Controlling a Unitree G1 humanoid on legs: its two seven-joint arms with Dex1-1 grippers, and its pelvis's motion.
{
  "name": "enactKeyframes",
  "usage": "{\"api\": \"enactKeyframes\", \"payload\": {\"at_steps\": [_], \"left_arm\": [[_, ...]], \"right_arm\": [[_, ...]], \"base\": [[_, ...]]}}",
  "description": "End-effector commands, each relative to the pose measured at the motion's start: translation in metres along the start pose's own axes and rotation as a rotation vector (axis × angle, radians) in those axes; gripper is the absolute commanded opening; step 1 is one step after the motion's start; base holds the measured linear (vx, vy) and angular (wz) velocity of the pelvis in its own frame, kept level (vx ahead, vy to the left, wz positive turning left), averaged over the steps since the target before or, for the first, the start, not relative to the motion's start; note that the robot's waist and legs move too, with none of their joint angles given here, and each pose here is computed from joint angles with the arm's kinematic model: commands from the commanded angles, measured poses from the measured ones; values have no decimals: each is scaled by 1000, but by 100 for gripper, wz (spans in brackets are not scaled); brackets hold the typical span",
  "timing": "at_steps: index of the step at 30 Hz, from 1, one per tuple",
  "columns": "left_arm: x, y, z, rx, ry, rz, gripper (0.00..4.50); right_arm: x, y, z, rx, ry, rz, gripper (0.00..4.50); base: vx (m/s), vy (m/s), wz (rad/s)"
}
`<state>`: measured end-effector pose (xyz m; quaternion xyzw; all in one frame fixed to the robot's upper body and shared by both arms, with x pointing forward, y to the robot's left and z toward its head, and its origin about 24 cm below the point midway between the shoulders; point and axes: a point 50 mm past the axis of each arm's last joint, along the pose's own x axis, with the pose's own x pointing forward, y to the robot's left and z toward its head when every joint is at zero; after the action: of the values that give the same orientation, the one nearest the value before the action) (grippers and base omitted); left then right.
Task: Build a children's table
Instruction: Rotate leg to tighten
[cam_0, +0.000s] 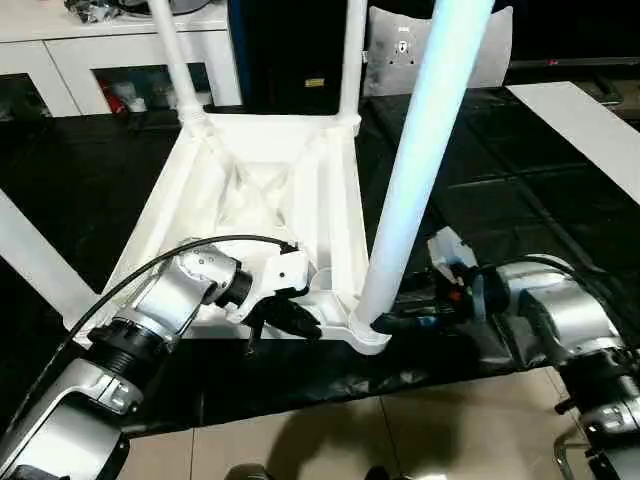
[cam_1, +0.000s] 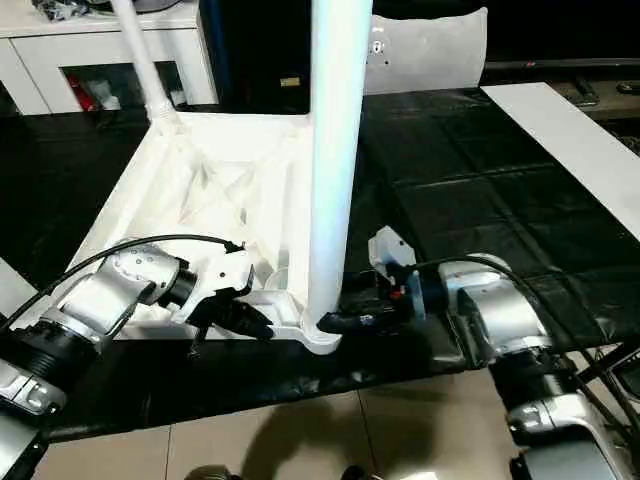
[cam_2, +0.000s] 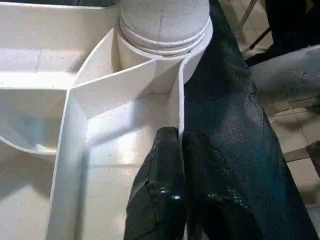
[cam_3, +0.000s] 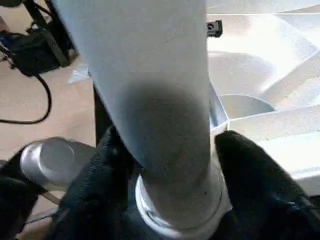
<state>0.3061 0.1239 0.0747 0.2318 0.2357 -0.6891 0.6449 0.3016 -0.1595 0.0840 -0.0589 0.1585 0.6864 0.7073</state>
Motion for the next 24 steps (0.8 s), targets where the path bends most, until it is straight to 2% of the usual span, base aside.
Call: {"api": "enactKeyframes", "payload": {"at_steps": [1,7,11,14,15,18,19,20,21,24], "left_arm": [[5,-3,9,51,-18,-63,0],[5,-3,9,45,-25,-68,0],[5,-3,14,4,-61,-60,0],[8,11,31,-104,-159,112,0],[9,16,33,-138,-170,181,0],[10,20,31,-162,-155,243,0],[11,25,32,-208,-161,317,0],[11,25,32,-208,-161,317,0],[12,30,34,-258,-180,387,0],[14,38,39,-330,-181,544,0]], "right_arm": [[1,0,2,18,4,34,236],[2,2,3,35,1,57,201],[7,6,6,87,-66,61,197],[16,-5,9,101,-89,-184,196],[20,-13,9,128,-84,-302,196],[23,-22,8,179,-86,-440,196],[27,-31,7,227,-79,-589,196],[27,-31,7,227,-79,-589,196],[30,-37,7,252,-73,-707,196],[38,-43,7,276,-75,-838,196]], "base": [[0,0,0],[0,0,0],[0,0,0],[0,0,0],[0,0,0],[0,0,0],[0,0,0],[0,0,0],[0,0,0],[0,0,0]]}}
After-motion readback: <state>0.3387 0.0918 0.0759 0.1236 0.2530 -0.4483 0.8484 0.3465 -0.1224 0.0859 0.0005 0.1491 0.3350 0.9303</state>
